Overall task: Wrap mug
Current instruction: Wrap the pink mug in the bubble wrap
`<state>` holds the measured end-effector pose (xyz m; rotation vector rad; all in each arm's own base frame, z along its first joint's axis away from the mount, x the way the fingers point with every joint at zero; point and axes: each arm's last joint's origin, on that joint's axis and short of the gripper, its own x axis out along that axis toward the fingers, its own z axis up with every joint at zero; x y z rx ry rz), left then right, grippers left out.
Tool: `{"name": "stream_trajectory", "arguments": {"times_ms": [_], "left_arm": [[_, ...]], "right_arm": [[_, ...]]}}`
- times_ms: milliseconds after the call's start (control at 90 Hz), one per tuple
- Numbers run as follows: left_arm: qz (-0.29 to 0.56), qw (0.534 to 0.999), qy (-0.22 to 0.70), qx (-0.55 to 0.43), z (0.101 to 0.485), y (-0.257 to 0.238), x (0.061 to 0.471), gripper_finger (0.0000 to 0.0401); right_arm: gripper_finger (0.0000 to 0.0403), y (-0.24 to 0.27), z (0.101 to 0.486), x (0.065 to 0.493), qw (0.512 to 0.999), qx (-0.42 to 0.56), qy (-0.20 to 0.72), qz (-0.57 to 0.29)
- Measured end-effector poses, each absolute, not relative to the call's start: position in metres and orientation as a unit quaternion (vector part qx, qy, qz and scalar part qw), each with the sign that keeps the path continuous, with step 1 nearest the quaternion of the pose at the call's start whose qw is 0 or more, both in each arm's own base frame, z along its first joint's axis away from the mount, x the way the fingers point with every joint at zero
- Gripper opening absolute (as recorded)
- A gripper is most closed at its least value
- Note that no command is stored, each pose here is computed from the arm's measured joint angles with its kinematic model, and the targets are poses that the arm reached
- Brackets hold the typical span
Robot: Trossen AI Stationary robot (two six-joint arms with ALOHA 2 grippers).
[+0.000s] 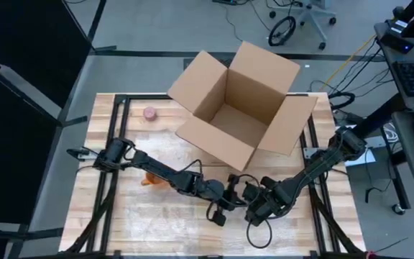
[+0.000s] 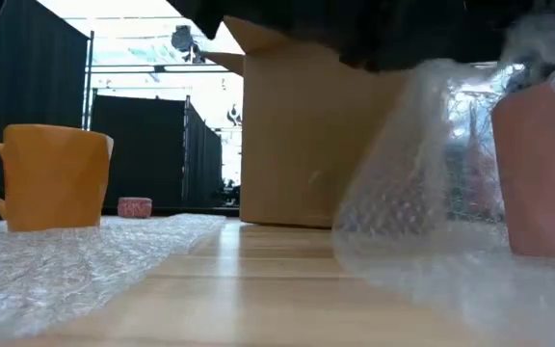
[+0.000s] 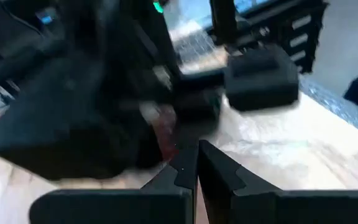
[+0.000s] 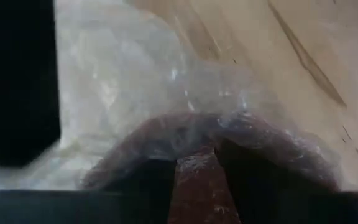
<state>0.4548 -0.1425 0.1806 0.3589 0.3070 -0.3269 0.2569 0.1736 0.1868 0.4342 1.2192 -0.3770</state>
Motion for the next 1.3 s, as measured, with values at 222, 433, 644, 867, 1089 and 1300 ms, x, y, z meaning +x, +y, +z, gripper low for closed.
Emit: {"name": "stream_trajectory", "arguments": {"times_ms": [222,433,644,867,1089,1300], "left_arm": [[-0.176,0.956,0.143,0.184,0.175,-0.145,0.466,0.0],[-0.175,0.956,0.134,0.192,0.177,-0.144,0.468,0.0],[-0.172,0.958,0.124,0.192,0.181,-0.144,0.468,0.0],[-0.178,0.954,0.143,0.194,0.174,-0.145,0.467,0.0],[-0.177,0.954,0.145,0.194,0.172,-0.144,0.467,0.0],[-0.177,0.954,0.143,0.194,0.173,-0.145,0.467,0.0]], "right_arm": [[0.0123,0.174,0.189,0.254,0.78,0.198,0.57,-0.164],[0.0123,0.171,0.201,0.25,0.788,0.206,0.559,-0.157],[0.0123,0.166,0.217,0.241,0.788,0.211,0.561,-0.142],[0.0123,0.159,0.243,0.232,0.81,0.215,0.533,-0.114],[0.0123,0.151,0.261,0.221,0.818,0.227,0.519,-0.097],[0.0123,0.149,0.268,0.216,0.82,0.233,0.515,-0.09]]}}
